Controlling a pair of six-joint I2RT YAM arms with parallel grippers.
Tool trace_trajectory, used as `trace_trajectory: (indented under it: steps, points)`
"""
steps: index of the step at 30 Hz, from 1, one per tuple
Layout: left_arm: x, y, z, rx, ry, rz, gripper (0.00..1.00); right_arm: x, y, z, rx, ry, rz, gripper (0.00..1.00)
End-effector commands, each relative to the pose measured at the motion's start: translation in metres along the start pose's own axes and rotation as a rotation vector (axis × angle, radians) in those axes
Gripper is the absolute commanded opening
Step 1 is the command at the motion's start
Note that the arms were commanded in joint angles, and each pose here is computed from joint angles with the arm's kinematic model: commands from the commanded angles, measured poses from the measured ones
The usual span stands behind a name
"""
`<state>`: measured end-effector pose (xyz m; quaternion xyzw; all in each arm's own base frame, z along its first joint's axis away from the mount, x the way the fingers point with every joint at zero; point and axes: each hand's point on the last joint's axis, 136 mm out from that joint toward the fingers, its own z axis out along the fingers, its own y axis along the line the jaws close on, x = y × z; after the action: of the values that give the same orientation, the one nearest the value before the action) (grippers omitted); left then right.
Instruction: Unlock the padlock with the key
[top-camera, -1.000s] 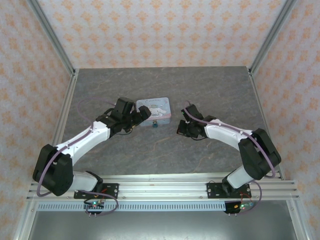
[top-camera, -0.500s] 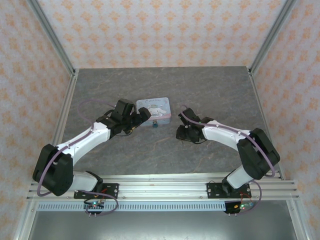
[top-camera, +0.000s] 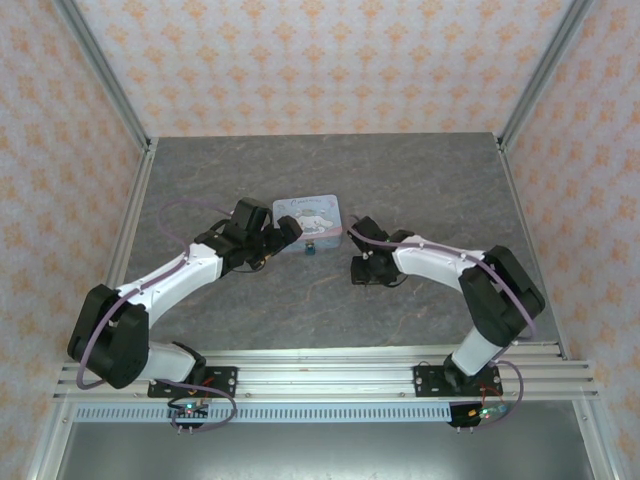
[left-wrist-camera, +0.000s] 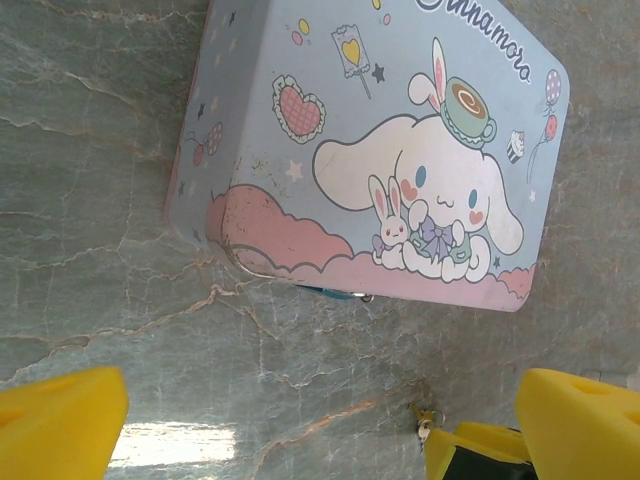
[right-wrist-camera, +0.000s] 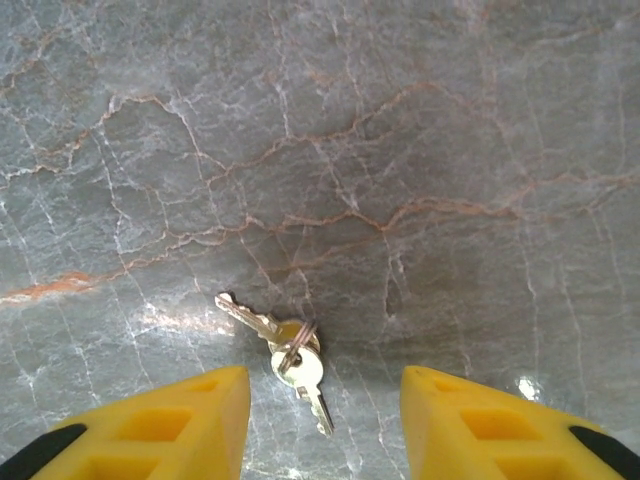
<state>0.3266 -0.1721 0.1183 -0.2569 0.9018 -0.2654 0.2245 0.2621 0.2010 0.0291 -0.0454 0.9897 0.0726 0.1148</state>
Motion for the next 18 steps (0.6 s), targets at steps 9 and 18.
trace_trajectory:
  steps: [9, 18]
  points:
    - [0.002, 0.003, 0.001, -0.015, -0.002, 0.015, 1.0, -0.001, -0.001, 0.01, 0.071, 0.046, -0.107, 0.37]
    - [0.002, 0.003, 0.002, -0.018, -0.003, 0.015, 1.0, 0.004, -0.006, 0.015, 0.128, 0.064, -0.146, 0.34]
